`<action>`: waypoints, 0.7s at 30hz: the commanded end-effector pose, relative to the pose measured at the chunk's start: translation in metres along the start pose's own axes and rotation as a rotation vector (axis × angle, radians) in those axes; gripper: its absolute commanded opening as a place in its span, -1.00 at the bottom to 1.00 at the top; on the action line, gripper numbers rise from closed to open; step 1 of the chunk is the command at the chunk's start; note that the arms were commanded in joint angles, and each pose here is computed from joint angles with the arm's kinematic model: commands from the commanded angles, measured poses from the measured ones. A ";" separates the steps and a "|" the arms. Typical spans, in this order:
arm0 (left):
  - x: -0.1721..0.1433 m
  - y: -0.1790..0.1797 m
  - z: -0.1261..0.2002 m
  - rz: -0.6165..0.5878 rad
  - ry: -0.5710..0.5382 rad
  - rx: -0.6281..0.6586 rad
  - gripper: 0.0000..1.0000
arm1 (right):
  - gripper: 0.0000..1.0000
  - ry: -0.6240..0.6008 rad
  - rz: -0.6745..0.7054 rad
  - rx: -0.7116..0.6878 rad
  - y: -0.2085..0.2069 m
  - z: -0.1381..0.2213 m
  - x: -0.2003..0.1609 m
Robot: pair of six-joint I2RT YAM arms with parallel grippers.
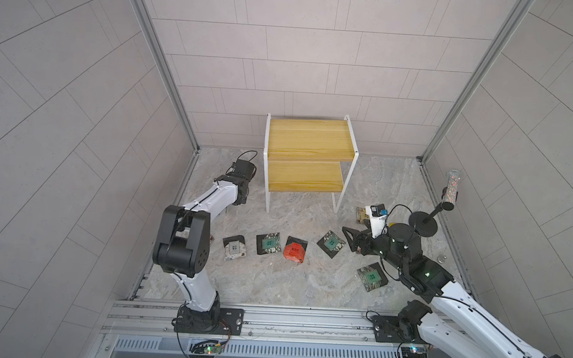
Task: Remove the tea bags from the shelf
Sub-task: Place the tea bag at the center of the board.
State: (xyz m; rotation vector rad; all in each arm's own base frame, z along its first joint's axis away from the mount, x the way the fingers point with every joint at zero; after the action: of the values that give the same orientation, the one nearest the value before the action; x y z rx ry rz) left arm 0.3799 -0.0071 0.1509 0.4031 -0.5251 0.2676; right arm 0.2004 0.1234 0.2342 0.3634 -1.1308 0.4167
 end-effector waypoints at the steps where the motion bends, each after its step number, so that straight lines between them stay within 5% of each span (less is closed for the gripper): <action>1: 0.005 -0.003 -0.005 0.020 0.018 -0.005 -1.00 | 0.86 -0.016 0.008 -0.029 -0.003 0.006 0.006; 21: -0.004 -0.040 -0.013 0.002 0.066 -0.114 -0.89 | 0.86 0.000 0.009 -0.037 -0.004 0.007 0.004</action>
State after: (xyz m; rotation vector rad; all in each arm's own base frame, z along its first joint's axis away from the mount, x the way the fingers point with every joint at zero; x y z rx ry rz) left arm 0.3923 -0.0287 0.1230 0.2987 -0.4635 0.2565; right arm 0.1975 0.1188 0.2316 0.3348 -1.1166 0.4130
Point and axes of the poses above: each gripper's point midway between its finger pads, its own z axis back along the fingers, its own y axis along the line the jaws close on, x = y × z, the point moved 7 cm from there along z, back along the fingers, and after that the axes turned 10 degrees about z, right-handed, at the moved point
